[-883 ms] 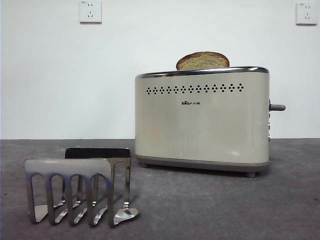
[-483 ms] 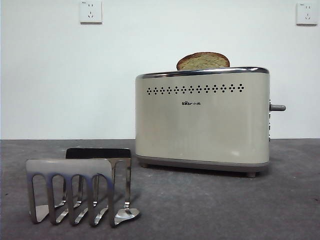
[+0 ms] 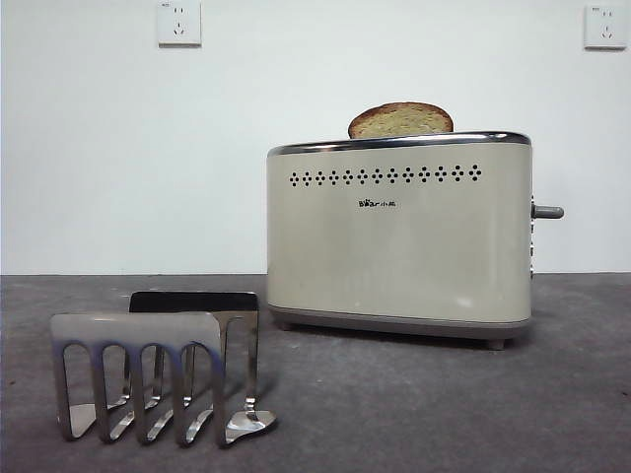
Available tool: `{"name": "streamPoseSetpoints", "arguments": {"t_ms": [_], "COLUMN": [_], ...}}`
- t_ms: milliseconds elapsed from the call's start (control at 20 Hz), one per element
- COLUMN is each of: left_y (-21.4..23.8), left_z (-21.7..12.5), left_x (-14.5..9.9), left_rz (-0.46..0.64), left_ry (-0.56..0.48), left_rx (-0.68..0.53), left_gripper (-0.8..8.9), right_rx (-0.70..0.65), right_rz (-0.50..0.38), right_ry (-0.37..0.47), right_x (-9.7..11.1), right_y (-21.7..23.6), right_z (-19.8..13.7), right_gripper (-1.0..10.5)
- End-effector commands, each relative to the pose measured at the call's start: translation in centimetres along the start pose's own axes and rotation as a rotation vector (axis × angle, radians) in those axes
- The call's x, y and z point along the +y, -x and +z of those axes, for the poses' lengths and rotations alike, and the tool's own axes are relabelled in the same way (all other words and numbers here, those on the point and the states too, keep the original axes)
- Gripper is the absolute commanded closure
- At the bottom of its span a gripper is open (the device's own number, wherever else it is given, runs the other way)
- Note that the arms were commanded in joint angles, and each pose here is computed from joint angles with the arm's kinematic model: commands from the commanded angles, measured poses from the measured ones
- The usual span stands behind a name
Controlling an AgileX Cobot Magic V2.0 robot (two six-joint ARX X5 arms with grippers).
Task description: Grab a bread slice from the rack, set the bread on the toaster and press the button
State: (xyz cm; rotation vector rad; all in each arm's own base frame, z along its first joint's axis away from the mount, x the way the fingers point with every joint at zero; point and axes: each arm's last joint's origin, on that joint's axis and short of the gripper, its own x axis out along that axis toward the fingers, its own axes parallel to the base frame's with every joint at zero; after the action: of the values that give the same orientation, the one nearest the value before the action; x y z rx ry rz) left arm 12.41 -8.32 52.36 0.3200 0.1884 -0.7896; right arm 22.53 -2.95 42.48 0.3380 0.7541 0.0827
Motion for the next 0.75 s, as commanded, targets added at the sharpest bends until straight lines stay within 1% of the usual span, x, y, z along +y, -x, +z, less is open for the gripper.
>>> {"name": "streamPoseSetpoints", "arguments": {"t_ms": [50, 200, 300, 350, 500, 650, 750], "left_y": [0.0, 0.6, 0.6, 0.3, -0.8, -2.0, -2.5], "left_z": [-3.7, -9.8, -14.4, -16.6, -22.9, -28.6, -31.2], "left_x": [0.4, 0.2, -0.5, -0.8, -1.9, -2.6, -2.8], "left_rz": [0.117, 0.294, 0.421, 0.465, 0.516, 0.57, 0.602], "left_ry": [-0.014, -0.025, -0.053, -0.056, -0.036, 0.0, 0.053], "left_rx": [-0.063, -0.157, -0.188, -0.195, -0.193, -0.137, -0.116], "left_gripper": [8.16, 8.16, 8.16, 8.16, 8.16, 8.16, 8.16], "right_rx": [0.03, 0.067, 0.082, 0.085, 0.091, 0.086, 0.086], "right_rz": [-0.07, -0.163, -0.216, -0.24, -0.299, -0.319, -0.319], "right_ry": [-0.004, -0.015, -0.018, -0.018, -0.017, -0.015, -0.015], "right_x": [-0.6, -1.5, -1.9, -2.1, -2.5, -2.6, -2.6], "right_y": [-1.6, -3.4, -4.4, -4.9, -5.5, -5.6, -5.6], "right_z": [0.4, 0.8, 1.0, 1.1, 1.3, 1.3, 1.3], "right_gripper": [9.5, 9.5, 9.5, 9.5, 9.5, 9.5, 9.5]}}
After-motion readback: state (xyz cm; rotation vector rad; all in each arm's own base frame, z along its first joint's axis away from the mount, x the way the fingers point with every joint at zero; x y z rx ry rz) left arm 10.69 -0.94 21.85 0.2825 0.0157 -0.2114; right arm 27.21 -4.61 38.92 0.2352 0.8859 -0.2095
